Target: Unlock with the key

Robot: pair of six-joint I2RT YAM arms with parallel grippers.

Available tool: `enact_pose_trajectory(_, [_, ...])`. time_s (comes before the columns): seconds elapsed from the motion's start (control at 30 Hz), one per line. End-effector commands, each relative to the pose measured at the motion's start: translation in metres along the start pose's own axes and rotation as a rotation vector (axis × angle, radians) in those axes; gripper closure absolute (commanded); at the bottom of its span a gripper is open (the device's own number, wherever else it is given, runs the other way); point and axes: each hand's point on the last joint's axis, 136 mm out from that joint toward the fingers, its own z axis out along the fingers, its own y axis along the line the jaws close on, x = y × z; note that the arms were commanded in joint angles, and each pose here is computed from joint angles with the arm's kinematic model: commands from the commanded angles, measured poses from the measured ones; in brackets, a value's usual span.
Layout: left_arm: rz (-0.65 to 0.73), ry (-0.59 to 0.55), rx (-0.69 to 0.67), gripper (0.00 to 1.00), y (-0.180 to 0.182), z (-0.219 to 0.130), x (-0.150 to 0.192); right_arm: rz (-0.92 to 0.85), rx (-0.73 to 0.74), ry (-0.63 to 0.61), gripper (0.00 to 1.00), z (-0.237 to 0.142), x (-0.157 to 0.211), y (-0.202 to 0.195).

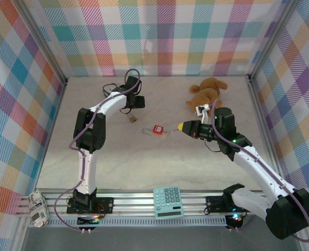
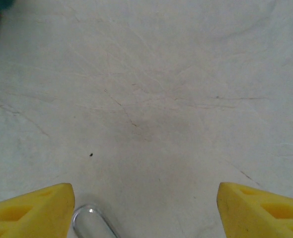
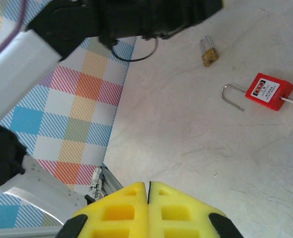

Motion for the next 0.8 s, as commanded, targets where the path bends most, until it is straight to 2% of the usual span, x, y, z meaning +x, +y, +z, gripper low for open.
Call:
enact_pose_trajectory(0.0, [0.011, 0.060, -0.002, 0.26, 0.006, 0.005, 0.006, 0.000, 0.016, 0.006, 0.97, -0.003, 0.008, -0.009])
enact_pose_trajectory(0.2, [0.021, 0.126, -0.013, 0.27, 0.007, 0.017, 0.018, 0.008, 0.018, 0.011, 0.97, -0.001, 0.010, -0.013])
enact_pose_trajectory(0.4, [0.021, 0.136, -0.021, 0.27, 0.015, 0.014, 0.036, -0.009, 0.014, 0.008, 0.97, 0.000, 0.005, -0.008])
enact_pose_trajectory(0.53, [0.015, 0.119, -0.030, 0.30, 0.022, 0.001, 0.044, -0.014, 0.004, 0.015, 0.97, 0.000, 0.003, -0.004])
enact_pose_trajectory(0.63, [0.009, 0.070, -0.029, 0.31, 0.026, -0.024, 0.044, -0.020, -0.012, 0.019, 0.96, -0.002, 0.004, 0.001])
enact_pose_trajectory(0.77, [-0.006, 0.072, 0.033, 0.36, 0.020, -0.038, 0.069, -0.024, -0.011, 0.024, 0.96, -0.002, 0.006, 0.000])
